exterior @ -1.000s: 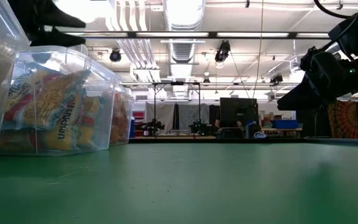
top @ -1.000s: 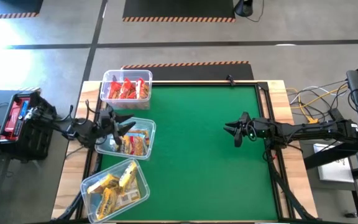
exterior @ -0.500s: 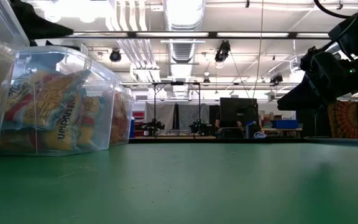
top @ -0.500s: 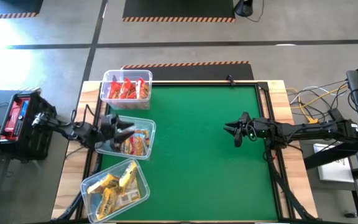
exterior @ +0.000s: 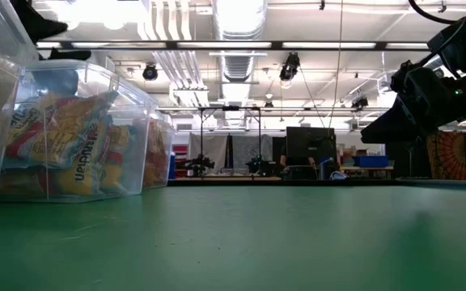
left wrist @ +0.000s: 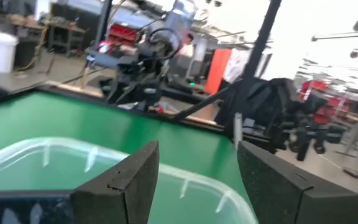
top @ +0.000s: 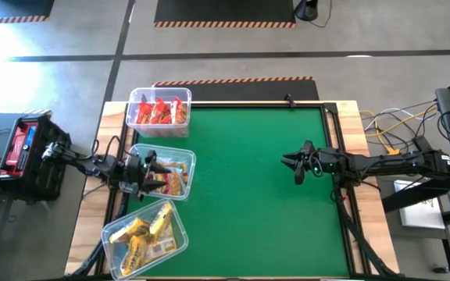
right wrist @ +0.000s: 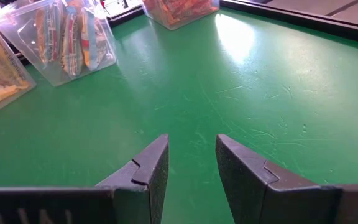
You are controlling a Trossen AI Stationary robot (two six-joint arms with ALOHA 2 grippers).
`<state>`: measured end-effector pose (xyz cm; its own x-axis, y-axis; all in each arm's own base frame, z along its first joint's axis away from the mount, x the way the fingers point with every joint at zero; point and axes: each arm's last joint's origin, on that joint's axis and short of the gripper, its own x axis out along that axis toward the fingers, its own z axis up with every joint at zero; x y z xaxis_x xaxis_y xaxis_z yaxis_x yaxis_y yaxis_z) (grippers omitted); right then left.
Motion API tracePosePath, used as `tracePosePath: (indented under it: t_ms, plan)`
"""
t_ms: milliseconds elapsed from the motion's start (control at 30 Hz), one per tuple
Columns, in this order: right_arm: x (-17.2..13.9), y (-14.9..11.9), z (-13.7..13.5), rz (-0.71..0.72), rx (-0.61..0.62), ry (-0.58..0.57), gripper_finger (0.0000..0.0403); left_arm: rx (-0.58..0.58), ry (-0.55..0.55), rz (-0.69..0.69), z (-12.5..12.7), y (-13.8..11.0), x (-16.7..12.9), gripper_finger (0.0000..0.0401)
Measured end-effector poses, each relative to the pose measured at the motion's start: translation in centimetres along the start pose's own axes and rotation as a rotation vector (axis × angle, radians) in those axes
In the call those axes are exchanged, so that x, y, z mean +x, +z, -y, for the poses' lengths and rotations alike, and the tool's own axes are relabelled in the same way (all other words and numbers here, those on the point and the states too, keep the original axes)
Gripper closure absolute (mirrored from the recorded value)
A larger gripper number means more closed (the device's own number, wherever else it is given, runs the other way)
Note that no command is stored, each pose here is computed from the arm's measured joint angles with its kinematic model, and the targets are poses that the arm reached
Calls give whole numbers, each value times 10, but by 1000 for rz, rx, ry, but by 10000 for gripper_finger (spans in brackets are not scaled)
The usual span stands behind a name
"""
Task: Sort Maruchan noodles
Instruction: Return to Home Position
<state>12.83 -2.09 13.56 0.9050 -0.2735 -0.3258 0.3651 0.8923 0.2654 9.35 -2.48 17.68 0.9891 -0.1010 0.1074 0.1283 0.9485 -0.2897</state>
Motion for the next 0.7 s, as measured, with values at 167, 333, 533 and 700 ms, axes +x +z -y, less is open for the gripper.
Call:
tracePosePath:
  t_ms: [167,333,533,700]
  plan:
    - [0,0,0,0,0,0,280,-50,36,-42,-1,-3,0,200]
    - [0,0,0,0,0,0,280,-53,38,-48,-1,-3,1,200]
    - [0,0,0,0,0,0,280,-53,39,-50,-1,-4,1,200]
    - [0,0,0,0,0,0,280,-53,39,-49,-1,-3,1,200]
